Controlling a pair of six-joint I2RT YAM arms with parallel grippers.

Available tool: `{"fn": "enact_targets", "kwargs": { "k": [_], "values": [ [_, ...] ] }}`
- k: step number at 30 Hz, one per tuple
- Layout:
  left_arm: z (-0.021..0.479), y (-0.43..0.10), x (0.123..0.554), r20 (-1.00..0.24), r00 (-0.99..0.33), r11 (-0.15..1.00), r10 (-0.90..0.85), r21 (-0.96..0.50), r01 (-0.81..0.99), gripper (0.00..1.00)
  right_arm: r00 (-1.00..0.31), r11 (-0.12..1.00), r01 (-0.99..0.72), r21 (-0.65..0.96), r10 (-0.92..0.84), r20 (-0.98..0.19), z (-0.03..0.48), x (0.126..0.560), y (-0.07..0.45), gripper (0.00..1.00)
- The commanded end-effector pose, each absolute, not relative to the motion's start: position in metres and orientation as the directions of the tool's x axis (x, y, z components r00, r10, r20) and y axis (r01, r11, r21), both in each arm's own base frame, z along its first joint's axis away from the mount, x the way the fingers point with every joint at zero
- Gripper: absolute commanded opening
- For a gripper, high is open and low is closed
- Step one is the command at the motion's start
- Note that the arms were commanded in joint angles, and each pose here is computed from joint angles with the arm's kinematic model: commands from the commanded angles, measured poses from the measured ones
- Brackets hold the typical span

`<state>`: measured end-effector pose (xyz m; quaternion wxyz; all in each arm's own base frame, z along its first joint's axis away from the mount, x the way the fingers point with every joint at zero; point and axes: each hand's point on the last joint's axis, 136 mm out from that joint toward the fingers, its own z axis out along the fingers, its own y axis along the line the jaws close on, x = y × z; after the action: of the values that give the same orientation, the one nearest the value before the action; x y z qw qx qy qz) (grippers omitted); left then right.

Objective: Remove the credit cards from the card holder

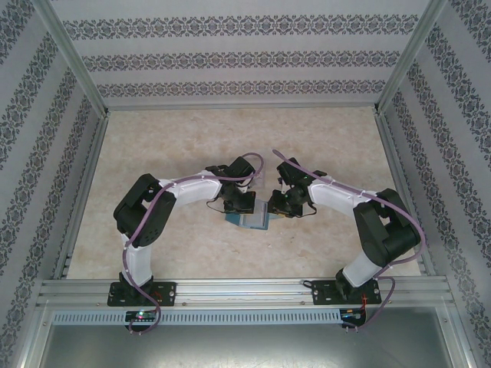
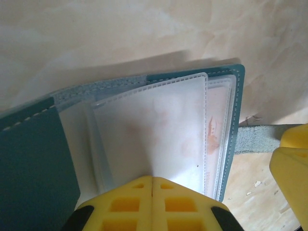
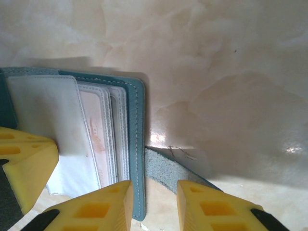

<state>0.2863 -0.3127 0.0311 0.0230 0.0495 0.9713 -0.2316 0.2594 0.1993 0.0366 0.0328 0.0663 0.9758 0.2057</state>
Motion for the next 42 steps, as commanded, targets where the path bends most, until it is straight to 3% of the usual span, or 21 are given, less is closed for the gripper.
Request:
{"fn": "enact_targets", "kwargs": {
  "k": [1,9,42],
  "values": [
    [0.03,-0.305,0.282,-0.071,-0.991,0.91,0.111,-0.393,0.13,0.03,-0.987,0.887,0.103,0.449,0.147,-0.064,0.052,0.265,0.205,0.3],
    [0.032,-0.305,0.282,-0.073,-0.991,0.908,0.111,-0.398,0.131,0.03,-0.988,0.816,0.093,0.57,0.146,-0.048,0.058,0.272,0.233,0.3],
    [0.031,-0.304,0.28,-0.07,-0.992,0.907,0.109,-0.402,0.128,0.01,-0.992,0.814,0.104,0.571,0.128,-0.001,0.037,0.276,0.246,0.2]
  ]
}}
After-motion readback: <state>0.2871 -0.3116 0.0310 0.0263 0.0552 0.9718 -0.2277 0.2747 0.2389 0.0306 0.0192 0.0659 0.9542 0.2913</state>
